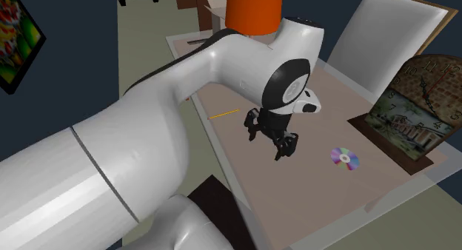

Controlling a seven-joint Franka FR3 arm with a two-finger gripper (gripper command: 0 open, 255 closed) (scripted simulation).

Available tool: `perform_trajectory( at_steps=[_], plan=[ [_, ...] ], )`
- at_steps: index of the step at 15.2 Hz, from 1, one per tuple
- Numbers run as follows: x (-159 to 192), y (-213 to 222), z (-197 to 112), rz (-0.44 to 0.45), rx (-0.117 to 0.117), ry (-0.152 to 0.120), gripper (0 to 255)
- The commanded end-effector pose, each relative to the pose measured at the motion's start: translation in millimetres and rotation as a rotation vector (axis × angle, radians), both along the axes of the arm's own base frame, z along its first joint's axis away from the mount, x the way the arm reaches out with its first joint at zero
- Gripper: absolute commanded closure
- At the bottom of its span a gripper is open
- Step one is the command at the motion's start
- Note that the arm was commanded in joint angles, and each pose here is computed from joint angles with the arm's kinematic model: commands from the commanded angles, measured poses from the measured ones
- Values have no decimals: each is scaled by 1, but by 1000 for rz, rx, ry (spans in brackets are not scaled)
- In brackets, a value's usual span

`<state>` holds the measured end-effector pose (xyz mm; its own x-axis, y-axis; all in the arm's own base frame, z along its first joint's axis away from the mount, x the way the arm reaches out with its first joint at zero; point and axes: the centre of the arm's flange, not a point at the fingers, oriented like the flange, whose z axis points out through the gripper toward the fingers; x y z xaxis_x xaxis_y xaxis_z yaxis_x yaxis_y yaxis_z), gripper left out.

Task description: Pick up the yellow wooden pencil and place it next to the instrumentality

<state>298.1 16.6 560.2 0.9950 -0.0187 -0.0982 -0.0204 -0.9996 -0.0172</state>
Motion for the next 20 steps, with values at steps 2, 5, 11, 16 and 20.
perform_trajectory(
  at_steps=[2,5,11,16,20],
  plan=[
    [6,11,-5,-11,-1,0,0],
    [24,43,-20,-45,-6,1,0],
    [64,104,-51,-111,-14,3,0],
    [100,153,-76,-167,-22,4,0],
    [131,191,-97,-212,-27,5,0]
  ],
)
